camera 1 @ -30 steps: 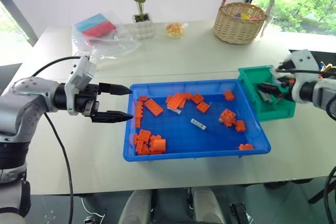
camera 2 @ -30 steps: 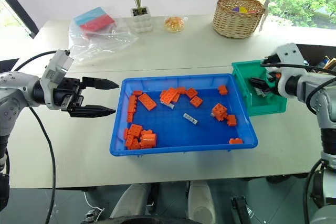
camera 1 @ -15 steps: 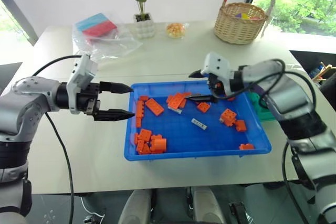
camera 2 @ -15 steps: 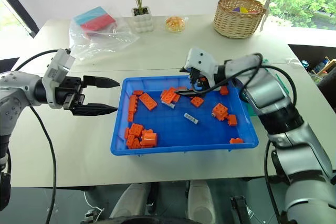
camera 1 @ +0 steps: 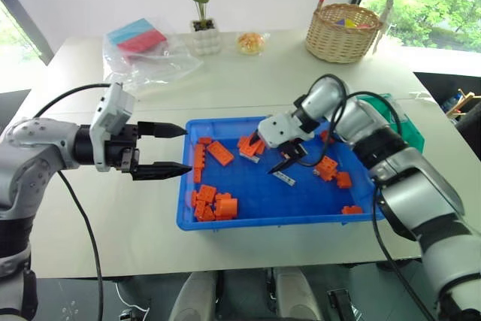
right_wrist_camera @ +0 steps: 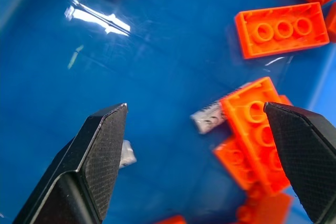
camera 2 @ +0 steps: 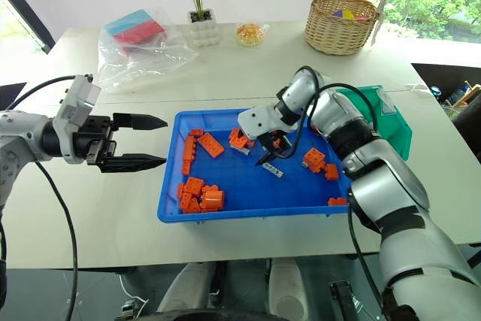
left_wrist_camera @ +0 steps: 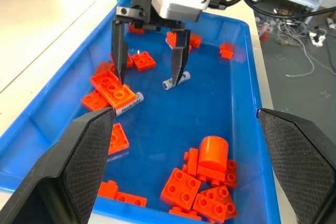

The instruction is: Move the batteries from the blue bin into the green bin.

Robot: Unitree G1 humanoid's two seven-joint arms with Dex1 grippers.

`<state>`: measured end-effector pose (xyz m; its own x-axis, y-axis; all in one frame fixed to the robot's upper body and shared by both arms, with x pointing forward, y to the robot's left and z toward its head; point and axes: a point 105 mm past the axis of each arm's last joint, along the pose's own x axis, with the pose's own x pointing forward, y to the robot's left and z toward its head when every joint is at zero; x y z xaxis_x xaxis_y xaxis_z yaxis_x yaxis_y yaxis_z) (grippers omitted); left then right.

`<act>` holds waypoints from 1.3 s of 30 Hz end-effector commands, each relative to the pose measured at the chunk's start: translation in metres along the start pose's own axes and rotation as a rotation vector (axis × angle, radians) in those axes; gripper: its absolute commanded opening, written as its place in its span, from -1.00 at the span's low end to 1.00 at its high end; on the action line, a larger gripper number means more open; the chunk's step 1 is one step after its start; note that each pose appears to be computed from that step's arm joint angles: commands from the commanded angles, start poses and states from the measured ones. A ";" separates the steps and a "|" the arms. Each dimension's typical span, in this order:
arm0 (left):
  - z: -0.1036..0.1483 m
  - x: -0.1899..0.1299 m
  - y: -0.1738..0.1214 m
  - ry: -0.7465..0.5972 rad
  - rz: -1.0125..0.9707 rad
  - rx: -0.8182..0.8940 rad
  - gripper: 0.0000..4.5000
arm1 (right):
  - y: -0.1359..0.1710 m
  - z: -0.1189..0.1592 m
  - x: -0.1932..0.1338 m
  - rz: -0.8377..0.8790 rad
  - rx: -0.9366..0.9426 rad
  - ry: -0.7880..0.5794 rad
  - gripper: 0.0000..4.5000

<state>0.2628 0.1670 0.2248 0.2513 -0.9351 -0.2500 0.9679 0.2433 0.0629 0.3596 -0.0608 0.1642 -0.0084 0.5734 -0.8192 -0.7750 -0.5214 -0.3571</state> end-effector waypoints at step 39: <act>0.012 -0.006 -0.003 -0.040 0.045 0.041 1.00 | -0.041 0.000 0.011 -0.123 -0.226 0.172 -0.55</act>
<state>0.2583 0.1690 0.2264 0.2875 -0.9311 -0.2245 0.9578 0.2810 0.0611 0.3892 -0.0362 0.1567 0.1782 0.5146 -0.8387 -0.6204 -0.6028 -0.5017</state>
